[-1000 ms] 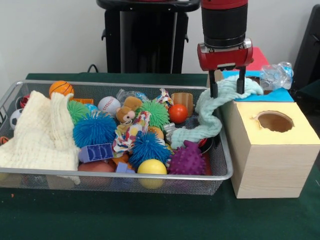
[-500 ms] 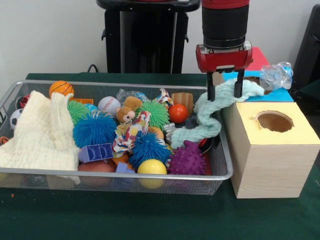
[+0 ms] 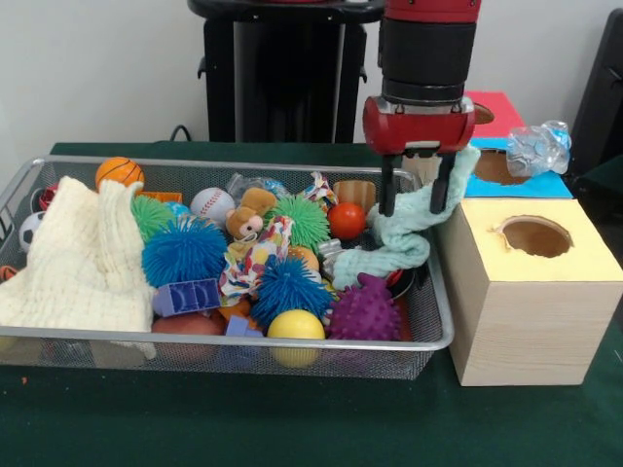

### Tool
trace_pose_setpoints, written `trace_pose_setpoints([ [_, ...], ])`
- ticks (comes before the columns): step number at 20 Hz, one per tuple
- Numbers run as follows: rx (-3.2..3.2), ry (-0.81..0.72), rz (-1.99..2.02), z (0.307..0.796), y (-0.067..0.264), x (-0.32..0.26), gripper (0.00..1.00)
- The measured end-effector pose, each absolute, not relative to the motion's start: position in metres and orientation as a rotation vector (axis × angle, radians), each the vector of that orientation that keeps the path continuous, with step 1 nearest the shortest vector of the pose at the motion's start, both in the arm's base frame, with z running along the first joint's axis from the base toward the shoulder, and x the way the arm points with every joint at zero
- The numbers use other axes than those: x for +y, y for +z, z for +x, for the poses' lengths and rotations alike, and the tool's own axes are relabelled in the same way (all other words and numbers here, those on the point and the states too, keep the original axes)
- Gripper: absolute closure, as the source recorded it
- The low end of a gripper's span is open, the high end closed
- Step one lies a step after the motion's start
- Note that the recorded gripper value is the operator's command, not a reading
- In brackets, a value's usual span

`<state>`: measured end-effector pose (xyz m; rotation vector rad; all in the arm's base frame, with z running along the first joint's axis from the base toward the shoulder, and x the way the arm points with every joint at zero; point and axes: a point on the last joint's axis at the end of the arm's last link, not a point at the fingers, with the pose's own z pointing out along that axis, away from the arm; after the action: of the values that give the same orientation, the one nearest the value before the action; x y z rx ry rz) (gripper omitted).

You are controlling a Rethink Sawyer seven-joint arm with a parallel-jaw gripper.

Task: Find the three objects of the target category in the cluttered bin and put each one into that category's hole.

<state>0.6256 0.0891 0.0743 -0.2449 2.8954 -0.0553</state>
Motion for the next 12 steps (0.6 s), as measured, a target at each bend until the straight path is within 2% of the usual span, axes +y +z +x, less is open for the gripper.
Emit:
trace_pose_setpoints([
  [5,2.779,-0.147,-0.289,0.643,0.062,0.063,0.00],
  [12,2.741,-0.183,-0.304,0.649,0.056,0.046,0.00],
])
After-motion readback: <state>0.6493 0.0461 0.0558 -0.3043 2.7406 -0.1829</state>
